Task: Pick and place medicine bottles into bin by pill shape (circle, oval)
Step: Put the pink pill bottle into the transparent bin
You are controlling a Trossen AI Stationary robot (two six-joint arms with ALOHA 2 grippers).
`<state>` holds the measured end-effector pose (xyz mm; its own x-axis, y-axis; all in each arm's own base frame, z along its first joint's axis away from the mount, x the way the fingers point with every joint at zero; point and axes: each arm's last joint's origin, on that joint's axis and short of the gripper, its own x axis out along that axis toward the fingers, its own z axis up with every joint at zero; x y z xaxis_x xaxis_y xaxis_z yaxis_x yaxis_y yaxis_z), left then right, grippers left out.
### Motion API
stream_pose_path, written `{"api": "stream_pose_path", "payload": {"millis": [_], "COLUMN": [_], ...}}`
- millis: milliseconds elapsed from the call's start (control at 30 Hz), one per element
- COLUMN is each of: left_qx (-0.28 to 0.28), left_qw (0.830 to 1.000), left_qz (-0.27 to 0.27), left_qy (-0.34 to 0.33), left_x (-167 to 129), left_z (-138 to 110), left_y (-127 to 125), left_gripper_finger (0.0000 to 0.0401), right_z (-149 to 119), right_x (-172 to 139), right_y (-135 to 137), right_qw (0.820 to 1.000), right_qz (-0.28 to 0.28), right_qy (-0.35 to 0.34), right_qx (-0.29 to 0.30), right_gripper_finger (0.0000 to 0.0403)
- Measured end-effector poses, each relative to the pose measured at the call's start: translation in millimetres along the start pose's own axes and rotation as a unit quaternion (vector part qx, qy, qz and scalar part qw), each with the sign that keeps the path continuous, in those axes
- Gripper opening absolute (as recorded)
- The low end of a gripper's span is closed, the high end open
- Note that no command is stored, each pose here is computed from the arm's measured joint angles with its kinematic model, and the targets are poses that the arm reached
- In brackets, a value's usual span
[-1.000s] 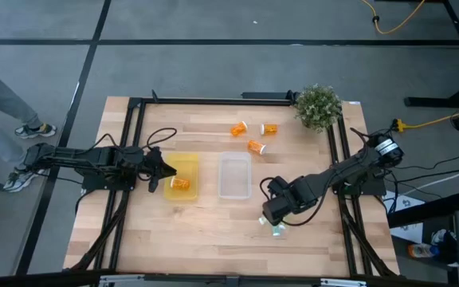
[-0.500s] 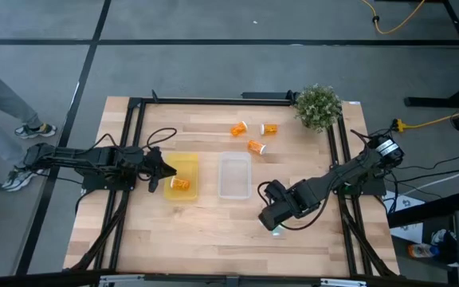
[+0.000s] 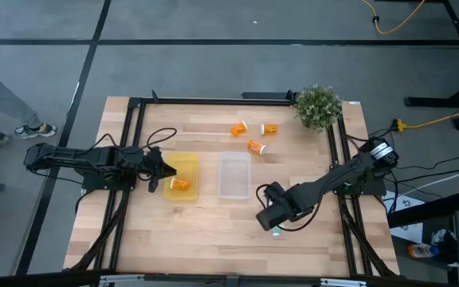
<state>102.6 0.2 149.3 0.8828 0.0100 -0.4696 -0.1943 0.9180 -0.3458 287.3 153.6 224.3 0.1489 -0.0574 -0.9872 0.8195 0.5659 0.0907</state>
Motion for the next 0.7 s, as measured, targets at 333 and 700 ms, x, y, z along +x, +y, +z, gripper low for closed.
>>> {"api": "stream_pose_path", "payload": {"millis": [333, 700], "left_qx": [0.000, 0.000], "left_qw": [1.000, 1.000], "left_qz": [0.003, 0.003], "left_qy": [-0.001, -0.001], "left_x": [0.0, 0.0], "left_z": [0.1, 0.1], "left_y": [0.2, 0.2], "left_gripper_finger": [0.0050, 0.0050], "right_z": [7.4, 30.0], "right_x": [21.8, -11.0], "right_y": [-7.2, -46.7], "right_qw": [0.995, 0.980], "right_qz": [-0.092, -0.184], "right_qy": [0.034, 0.034], "right_qx": [-0.007, -0.068], "right_gripper_finger": [0.0211, 0.0211]}}
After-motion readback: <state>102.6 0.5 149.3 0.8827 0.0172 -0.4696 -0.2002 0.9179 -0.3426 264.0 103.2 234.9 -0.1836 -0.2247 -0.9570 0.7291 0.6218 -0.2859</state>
